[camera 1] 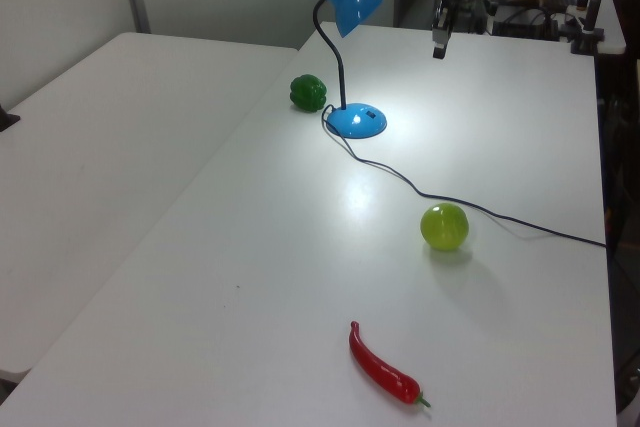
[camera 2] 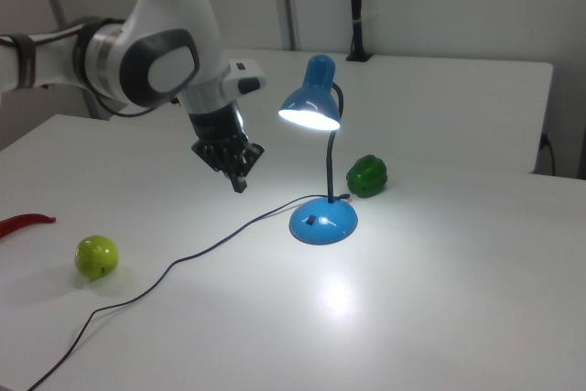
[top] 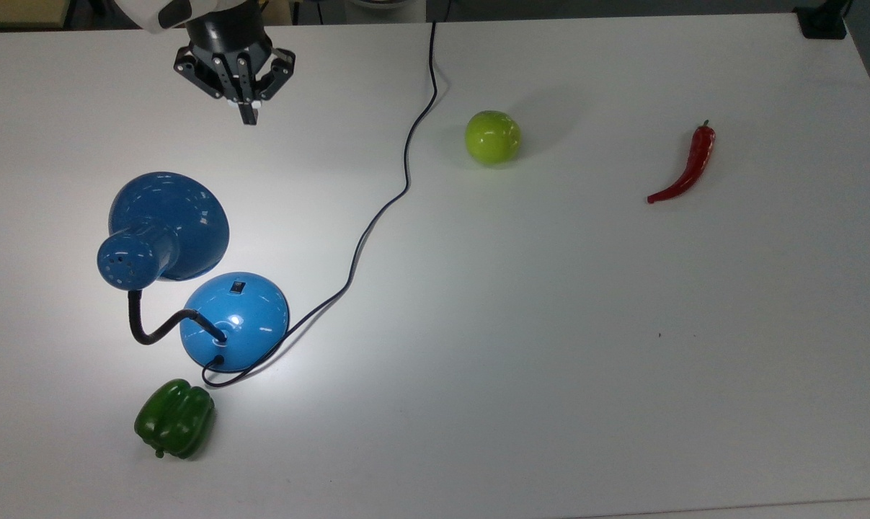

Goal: Turn off lamp
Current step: 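Move the gripper down toward the switch on the blue lamp base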

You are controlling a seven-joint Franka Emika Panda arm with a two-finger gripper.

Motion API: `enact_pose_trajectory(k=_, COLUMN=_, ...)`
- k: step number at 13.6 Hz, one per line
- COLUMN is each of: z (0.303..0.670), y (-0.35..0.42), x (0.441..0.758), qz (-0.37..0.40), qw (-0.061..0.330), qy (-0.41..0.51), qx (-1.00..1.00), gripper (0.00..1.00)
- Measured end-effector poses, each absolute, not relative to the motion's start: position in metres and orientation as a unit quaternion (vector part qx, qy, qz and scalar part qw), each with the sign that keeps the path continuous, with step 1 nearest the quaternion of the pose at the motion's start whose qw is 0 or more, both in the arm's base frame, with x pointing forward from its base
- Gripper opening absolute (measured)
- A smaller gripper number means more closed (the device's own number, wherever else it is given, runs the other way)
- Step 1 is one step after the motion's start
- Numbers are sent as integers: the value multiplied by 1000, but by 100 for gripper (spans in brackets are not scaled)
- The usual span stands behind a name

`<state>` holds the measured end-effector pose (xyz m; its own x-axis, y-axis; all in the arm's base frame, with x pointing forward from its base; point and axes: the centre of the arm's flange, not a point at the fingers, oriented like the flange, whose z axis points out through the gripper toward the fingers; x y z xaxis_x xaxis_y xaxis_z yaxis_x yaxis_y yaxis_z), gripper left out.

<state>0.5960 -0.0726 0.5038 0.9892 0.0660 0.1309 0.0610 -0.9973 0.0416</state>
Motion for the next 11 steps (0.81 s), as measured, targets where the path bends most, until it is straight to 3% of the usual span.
enact_pose_trajectory(k=11, z=406, y=-96, x=646, qz=173, qw=53, qy=3, qx=983, gripper=1)
